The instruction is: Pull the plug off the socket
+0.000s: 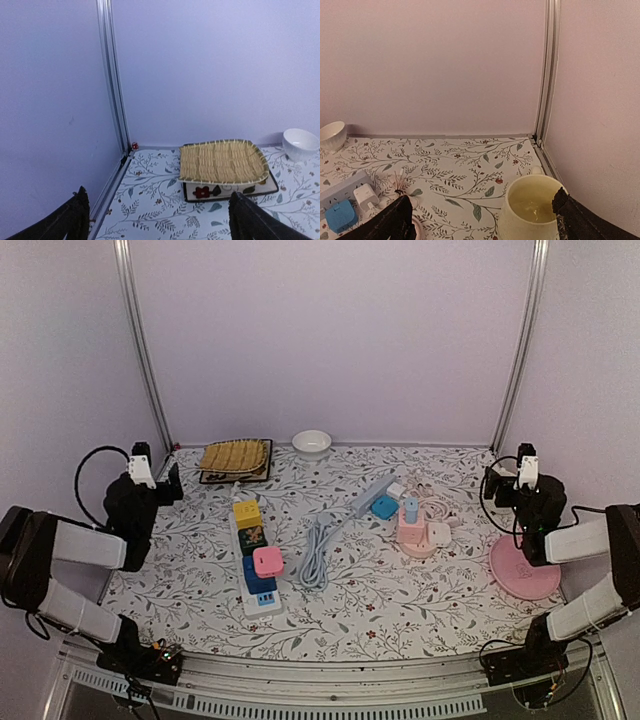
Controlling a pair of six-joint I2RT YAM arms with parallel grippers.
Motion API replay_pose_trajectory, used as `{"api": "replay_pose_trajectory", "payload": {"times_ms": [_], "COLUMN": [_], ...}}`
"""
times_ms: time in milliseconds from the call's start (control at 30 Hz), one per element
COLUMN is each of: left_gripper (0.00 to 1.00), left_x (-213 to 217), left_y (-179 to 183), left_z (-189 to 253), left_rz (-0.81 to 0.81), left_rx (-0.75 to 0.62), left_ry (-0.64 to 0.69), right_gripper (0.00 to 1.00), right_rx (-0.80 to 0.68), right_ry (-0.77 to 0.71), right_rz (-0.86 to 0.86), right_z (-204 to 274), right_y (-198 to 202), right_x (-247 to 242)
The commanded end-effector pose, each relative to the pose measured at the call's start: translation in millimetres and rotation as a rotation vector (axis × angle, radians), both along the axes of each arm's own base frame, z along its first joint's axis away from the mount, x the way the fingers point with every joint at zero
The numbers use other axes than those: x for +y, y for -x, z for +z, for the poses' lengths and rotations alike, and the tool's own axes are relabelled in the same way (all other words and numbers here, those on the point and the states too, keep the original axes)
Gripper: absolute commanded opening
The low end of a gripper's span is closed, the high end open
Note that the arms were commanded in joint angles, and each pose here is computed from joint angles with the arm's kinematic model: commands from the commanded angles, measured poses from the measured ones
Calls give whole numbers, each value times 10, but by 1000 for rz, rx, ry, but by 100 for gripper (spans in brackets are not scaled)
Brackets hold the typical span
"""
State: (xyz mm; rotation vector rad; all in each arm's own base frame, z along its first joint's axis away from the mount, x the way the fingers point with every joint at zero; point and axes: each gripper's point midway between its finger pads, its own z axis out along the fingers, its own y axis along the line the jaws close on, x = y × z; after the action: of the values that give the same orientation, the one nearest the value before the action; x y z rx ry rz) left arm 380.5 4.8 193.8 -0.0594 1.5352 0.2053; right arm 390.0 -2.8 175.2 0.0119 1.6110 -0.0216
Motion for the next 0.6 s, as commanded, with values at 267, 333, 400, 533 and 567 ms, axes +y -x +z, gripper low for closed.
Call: {"api": "replay_pose_trajectory", "payload": {"times_ms": [267,333,400,533,567], "left_gripper": [97,97,97,97,97], "left_x": [-141,-2,-14,57,100], "left_y": [-422,-424,-452,-465,-470], "left_z": [709,751,840,1011,1024], "left_rz": [-21,38,-1,17,31], "left_rx": [283,306,317,308,309], "left_ry": [246,324,355,376,387], "right_gripper": [99,99,99,99,99], "right_rx": [99,115,130,101,90], "right_ry": [-282,-289,-272,-304,-308], "right_rz": [-329,-354,-321,-362,-384], "right_z": [1124,1232,1311,1390,1403], "right_y": [-139,-125,-122,11,61], "right_x": [-509,-542,-490,-554,-593]}}
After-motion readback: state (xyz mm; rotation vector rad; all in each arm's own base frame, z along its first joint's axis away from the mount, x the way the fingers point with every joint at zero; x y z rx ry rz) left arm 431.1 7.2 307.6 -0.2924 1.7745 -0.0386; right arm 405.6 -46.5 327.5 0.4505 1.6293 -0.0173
